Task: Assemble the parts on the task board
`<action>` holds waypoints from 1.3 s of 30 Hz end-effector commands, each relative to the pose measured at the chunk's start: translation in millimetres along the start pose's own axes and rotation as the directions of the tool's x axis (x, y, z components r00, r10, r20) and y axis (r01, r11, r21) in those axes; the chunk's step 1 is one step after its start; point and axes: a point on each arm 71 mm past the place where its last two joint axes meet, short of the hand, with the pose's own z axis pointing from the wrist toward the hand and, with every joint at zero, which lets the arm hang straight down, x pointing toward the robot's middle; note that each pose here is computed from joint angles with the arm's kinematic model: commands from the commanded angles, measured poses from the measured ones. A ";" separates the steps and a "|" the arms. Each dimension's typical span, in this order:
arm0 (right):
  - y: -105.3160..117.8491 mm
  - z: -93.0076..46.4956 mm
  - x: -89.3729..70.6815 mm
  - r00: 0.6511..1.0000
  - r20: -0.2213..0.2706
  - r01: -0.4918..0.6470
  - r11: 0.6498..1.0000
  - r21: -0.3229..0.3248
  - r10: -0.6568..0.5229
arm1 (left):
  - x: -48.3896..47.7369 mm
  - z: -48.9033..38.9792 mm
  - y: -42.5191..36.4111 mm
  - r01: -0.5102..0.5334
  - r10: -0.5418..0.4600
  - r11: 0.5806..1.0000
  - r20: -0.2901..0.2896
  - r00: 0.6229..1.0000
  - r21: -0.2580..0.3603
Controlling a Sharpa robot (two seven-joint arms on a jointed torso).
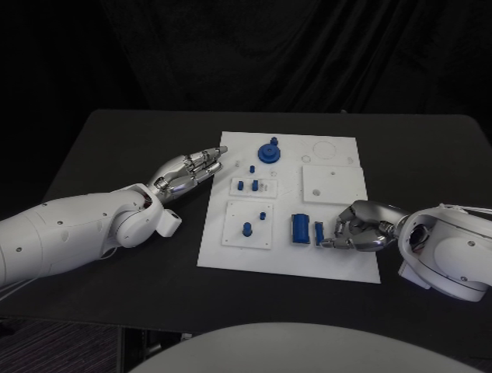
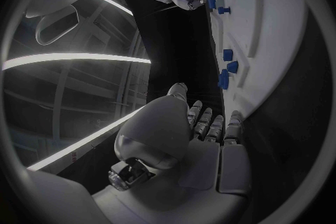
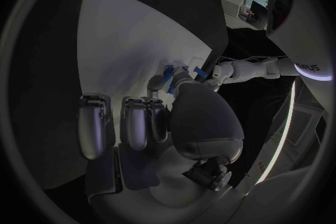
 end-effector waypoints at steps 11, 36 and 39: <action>-0.7 5.3 1.6 1.000 -0.005 0.011 1.000 0.027 -0.011 | 3.0 0.2 -1.5 0.014 -0.013 0.999 -0.015 1.000 0.040; 2.5 5.2 3.9 1.000 -0.008 0.009 1.000 0.003 -0.009 | 2.2 -1.6 -1.3 0.013 -0.012 0.999 -0.012 1.000 0.040; 3.1 3.4 2.1 1.000 0.015 -0.003 1.000 -0.023 0.003 | 1.6 -2.3 -1.6 0.011 -0.011 0.999 -0.008 1.000 0.044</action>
